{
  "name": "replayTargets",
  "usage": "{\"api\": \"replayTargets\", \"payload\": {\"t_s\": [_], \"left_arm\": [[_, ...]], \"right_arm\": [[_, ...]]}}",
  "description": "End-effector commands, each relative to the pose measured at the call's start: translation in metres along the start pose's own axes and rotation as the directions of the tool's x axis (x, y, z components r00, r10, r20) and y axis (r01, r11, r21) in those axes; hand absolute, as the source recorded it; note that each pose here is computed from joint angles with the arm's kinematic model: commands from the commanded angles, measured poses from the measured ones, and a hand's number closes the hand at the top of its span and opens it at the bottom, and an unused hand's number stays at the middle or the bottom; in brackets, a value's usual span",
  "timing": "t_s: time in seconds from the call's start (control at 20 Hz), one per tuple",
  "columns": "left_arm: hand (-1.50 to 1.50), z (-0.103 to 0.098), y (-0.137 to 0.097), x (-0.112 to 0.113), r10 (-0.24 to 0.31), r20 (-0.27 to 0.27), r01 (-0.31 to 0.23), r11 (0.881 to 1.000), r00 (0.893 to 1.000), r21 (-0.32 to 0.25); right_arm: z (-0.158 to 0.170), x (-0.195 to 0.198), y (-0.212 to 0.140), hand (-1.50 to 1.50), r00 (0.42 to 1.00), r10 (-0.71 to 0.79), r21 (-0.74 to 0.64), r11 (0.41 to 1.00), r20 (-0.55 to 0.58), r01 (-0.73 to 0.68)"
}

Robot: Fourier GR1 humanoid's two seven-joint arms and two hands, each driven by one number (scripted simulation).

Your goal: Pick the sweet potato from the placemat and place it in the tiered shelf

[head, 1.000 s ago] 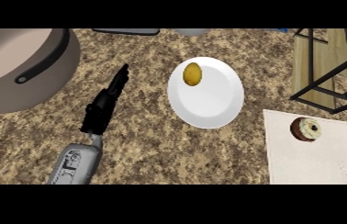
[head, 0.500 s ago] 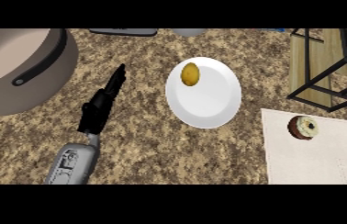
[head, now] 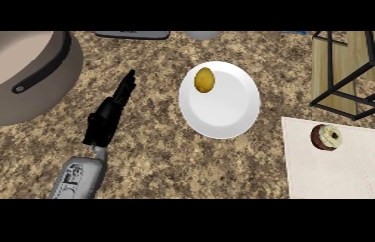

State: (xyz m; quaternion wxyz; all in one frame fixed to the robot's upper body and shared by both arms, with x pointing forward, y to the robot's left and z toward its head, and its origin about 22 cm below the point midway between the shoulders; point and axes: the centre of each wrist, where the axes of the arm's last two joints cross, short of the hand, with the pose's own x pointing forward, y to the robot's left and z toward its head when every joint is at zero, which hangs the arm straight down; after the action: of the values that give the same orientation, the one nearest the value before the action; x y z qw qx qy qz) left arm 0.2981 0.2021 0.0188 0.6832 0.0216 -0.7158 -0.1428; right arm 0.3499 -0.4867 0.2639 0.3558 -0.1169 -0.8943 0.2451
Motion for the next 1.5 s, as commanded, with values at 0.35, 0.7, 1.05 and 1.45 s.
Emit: {"api": "replayTargets", "payload": {"t_s": [0.35, 0.7, 1.05, 1.45], "left_arm": [[0.00, 0.006, -0.010, -0.005, 0.000, 0.003, 0.000, 1.000, 1.000, 0.005], [0.00, 0.000, -0.017, 0.010, 0.007, 0.005, -0.007, 1.000, 1.000, 0.012], [0.00, 0.010, 0.005, 0.000, 0.006, 0.006, -0.006, 1.000, 1.000, 0.000], [0.00, 0.001, 0.015, 0.006, -0.001, -0.003, 0.001, 1.000, 1.000, -0.005]], "right_arm": [[-0.016, -0.027, 0.027, 1.50, 0.977, -0.206, 0.071, 0.977, 0.047, 0.203], [-0.017, -0.022, 0.003, -1.50, 0.987, 0.092, -0.017, 0.995, -0.130, -0.095], [-0.003, -0.029, -0.003, -1.50, 0.987, -0.017, -0.026, 1.000, -0.163, 0.013], [-0.014, -0.022, -0.007, -1.50, 0.970, -0.175, 0.001, 0.984, -0.167, 0.178]]}}
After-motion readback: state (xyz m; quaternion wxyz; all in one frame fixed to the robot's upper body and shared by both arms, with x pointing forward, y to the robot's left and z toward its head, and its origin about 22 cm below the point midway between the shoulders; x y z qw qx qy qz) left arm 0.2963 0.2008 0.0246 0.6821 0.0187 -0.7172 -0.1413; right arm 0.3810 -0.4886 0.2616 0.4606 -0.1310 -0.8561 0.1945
